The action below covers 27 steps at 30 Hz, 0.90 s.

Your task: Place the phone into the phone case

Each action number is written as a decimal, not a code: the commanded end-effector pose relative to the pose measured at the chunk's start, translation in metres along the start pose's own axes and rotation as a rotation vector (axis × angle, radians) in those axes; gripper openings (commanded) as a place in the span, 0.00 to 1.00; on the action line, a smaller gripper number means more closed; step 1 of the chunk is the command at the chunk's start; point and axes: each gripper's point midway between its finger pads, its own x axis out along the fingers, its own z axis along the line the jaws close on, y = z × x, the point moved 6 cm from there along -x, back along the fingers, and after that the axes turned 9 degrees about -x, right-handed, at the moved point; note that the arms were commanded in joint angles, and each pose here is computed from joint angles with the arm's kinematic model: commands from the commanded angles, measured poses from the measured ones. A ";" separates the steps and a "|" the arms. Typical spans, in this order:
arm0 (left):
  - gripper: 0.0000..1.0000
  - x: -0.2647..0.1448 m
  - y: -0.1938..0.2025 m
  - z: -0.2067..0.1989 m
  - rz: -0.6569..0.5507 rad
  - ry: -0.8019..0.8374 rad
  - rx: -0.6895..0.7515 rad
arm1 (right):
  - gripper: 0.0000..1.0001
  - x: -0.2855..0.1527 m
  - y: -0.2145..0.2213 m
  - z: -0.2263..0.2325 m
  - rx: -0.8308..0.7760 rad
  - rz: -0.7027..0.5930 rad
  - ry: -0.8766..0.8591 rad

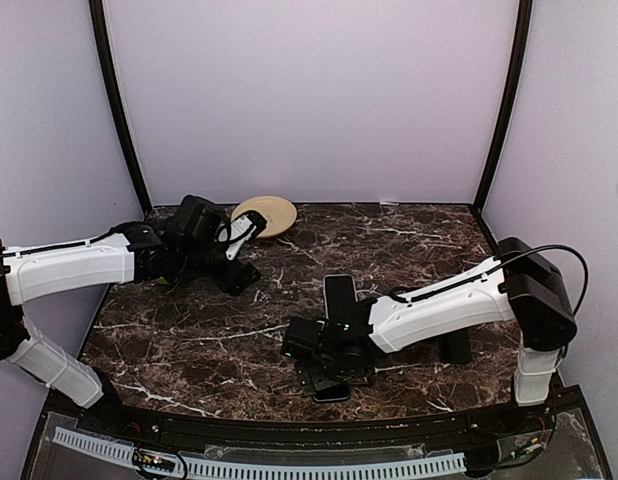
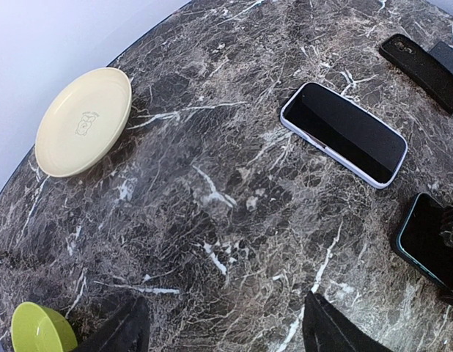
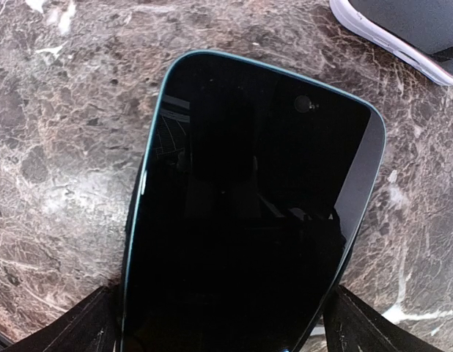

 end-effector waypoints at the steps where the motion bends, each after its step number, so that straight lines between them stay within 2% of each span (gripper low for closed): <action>1: 0.74 0.001 0.005 0.001 0.015 0.000 0.007 | 0.97 0.020 0.006 0.001 -0.010 0.048 0.013; 4: 0.74 0.001 0.005 0.001 0.015 0.000 0.007 | 0.92 0.024 0.008 -0.001 -0.020 0.059 0.028; 12: 0.74 0.002 0.006 0.000 0.019 0.006 0.008 | 0.71 0.020 0.003 -0.001 -0.049 0.038 0.041; 19: 0.74 0.003 0.006 0.000 0.022 0.009 0.005 | 0.53 0.003 -0.008 0.001 -0.074 -0.033 0.010; 27: 0.74 0.002 0.005 0.000 0.017 0.010 0.003 | 0.42 -0.009 -0.016 0.004 -0.095 -0.078 -0.028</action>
